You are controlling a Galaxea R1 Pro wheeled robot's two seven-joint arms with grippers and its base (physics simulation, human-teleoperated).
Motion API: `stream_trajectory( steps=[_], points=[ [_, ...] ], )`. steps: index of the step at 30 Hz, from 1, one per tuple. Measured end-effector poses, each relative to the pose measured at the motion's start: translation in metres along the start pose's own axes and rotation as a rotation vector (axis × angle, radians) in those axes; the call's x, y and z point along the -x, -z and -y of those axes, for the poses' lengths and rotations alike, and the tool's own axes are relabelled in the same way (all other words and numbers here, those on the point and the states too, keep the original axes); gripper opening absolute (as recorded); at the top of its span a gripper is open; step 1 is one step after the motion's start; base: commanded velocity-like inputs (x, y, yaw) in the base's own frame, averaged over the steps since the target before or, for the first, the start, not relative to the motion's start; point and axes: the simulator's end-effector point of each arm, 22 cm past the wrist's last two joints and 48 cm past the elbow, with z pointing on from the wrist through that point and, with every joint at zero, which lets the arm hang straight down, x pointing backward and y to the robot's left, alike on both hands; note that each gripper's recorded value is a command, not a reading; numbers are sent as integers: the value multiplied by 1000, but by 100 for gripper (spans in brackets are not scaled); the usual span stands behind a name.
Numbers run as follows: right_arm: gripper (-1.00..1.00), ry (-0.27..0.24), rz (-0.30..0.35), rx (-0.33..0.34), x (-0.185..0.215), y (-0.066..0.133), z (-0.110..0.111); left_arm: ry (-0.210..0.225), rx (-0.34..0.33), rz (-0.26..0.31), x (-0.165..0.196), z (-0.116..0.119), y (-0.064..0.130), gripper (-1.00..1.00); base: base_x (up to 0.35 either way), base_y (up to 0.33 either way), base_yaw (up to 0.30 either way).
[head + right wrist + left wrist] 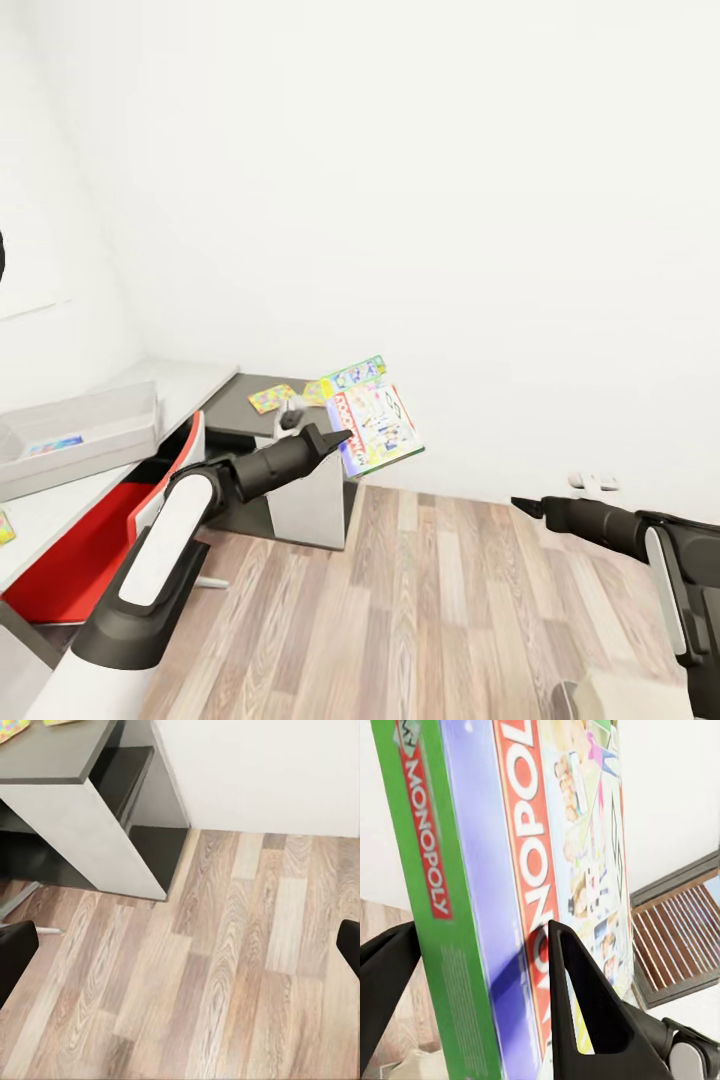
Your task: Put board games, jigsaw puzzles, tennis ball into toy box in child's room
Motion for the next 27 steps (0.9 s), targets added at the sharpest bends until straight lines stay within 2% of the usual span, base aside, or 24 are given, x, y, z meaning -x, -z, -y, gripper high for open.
stream_trajectory(
  steps=[11, 27],
  points=[
    [100, 10, -12, 8, -4, -4, -5, 53, -54, -11, -7, 17, -8, -100, 339, -8, 297],
    [100, 11, -21, 7, -7, -7, -6, 63, -50, -15, -10, 15, -11, -100, 339, -1, 297]
  ],
)
